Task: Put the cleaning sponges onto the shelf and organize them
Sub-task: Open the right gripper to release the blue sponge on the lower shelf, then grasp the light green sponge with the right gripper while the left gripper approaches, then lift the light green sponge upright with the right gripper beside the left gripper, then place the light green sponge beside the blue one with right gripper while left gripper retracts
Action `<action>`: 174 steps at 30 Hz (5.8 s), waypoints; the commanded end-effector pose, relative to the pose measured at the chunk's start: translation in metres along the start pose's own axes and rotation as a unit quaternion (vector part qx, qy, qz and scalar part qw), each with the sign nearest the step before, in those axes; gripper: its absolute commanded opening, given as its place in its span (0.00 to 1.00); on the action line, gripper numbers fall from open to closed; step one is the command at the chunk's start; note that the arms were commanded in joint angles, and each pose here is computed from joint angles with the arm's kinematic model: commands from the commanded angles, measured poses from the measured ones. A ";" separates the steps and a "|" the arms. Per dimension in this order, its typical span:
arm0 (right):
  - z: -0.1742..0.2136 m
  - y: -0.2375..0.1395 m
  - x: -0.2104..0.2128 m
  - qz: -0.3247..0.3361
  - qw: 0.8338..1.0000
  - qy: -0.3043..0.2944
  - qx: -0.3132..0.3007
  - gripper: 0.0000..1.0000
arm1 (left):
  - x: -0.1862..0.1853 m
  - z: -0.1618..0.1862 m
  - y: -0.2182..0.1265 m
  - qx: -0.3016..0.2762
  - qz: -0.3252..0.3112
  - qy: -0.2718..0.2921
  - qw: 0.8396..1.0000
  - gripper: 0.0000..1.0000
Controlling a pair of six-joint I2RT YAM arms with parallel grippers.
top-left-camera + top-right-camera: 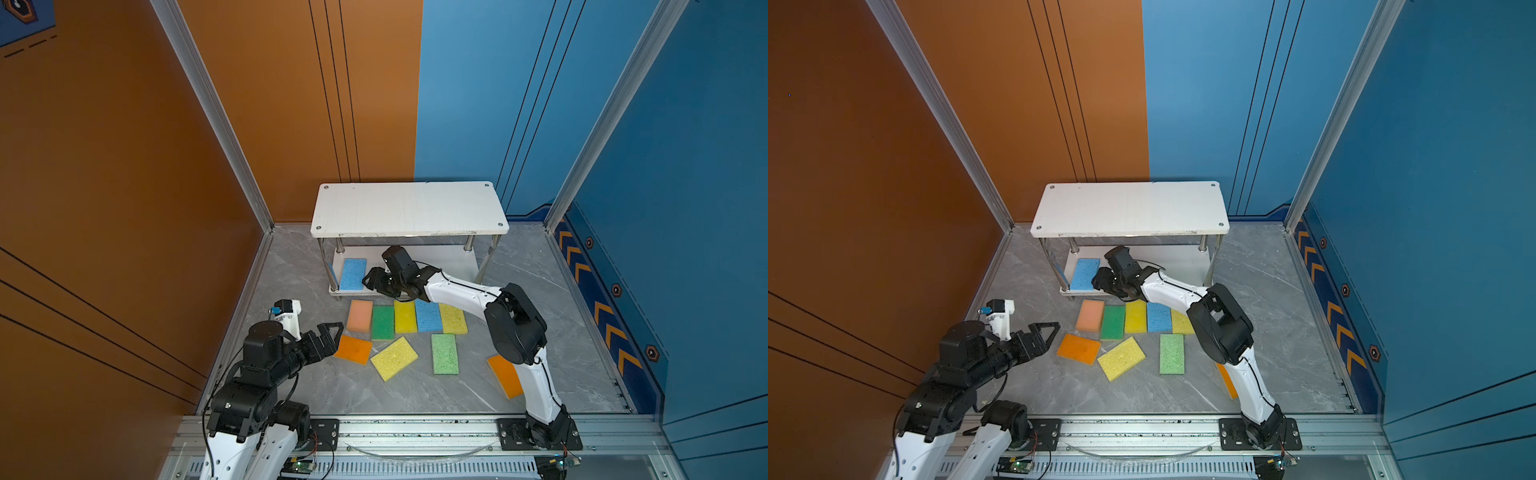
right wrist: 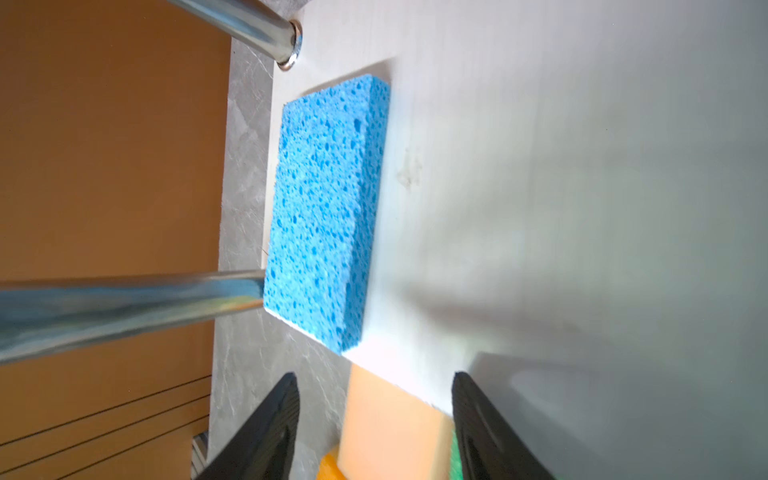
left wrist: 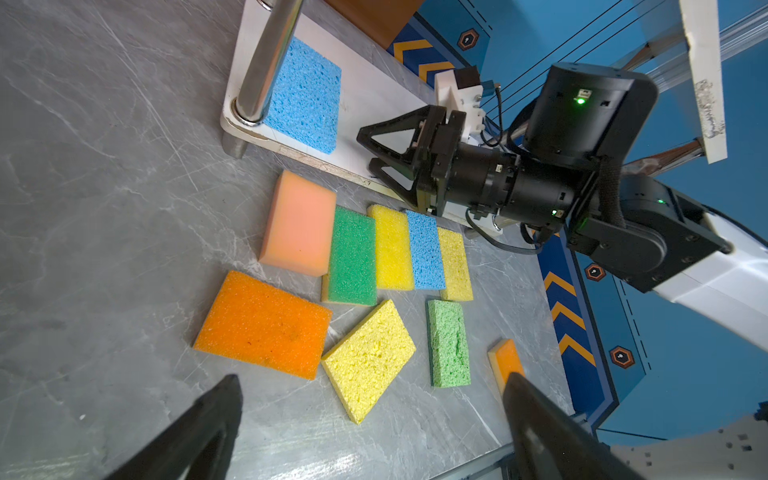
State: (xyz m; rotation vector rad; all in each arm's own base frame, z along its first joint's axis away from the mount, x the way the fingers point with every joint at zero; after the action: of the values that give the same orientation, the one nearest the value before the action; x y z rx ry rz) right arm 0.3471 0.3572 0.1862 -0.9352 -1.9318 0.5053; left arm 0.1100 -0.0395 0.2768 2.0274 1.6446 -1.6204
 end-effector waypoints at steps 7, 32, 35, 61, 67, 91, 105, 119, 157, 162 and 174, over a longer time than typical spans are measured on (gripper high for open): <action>0.050 -0.096 -0.028 0.067 0.991 -0.104 0.058 0.61 | -0.002 0.005 0.019 0.040 0.071 -0.052 0.995 0.98; 0.154 -0.178 -0.122 0.155 0.976 -0.049 0.145 0.64 | -0.036 0.087 0.121 0.140 0.070 0.042 0.987 0.98; 0.163 -0.172 -0.128 0.149 0.976 -0.036 0.157 0.63 | -0.041 0.090 0.124 0.146 0.069 0.050 0.986 0.98; 0.180 -0.160 -0.143 0.143 0.977 -0.011 0.159 0.11 | -0.038 0.089 0.124 0.141 0.060 0.054 0.987 0.98; 0.167 -0.179 -0.131 0.128 0.986 -0.018 0.104 0.04 | -0.039 0.089 0.123 0.147 0.062 0.062 0.985 0.98; 0.079 -0.220 -0.033 -0.134 0.989 -0.063 -0.022 0.00 | -0.075 0.068 0.126 0.165 0.248 -0.006 0.955 0.99; 0.087 -0.208 -0.023 -0.192 0.979 -0.073 -0.008 0.00 | -0.071 0.066 0.129 0.165 0.283 -0.037 0.944 0.46; 0.095 -0.202 -0.021 -0.183 0.981 -0.056 0.010 0.36 | -0.060 0.064 0.128 0.149 0.274 -0.048 0.949 0.00; 0.109 -0.196 -0.019 -0.149 0.987 -0.058 0.011 0.05 | -0.051 0.059 0.126 0.142 0.270 -0.059 0.950 0.29; 0.105 -0.197 -0.022 -0.125 0.991 -0.056 -0.011 0.05 | -0.045 0.052 0.122 0.134 0.263 -0.067 0.953 0.48; 0.067 -0.162 -0.022 -0.088 0.994 -0.054 -0.024 0.05 | -0.008 0.023 0.064 0.040 0.137 -0.049 0.989 0.70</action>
State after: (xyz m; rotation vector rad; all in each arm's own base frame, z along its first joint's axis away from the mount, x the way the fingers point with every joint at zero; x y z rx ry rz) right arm 0.2141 0.2315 0.2332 -0.7458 -2.0487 0.4511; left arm 0.1547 -0.1017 0.2490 2.0824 1.0141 -1.6324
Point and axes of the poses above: each gripper's point midway between its finger pads, its own y axis out along the fingers, its own x axis along the line the jaws close on, z = x × y, the point moved 10 cm from there along -y, back along the fingers, and after that the axes turned 12 degrees about -y, right-handed, at the moved point
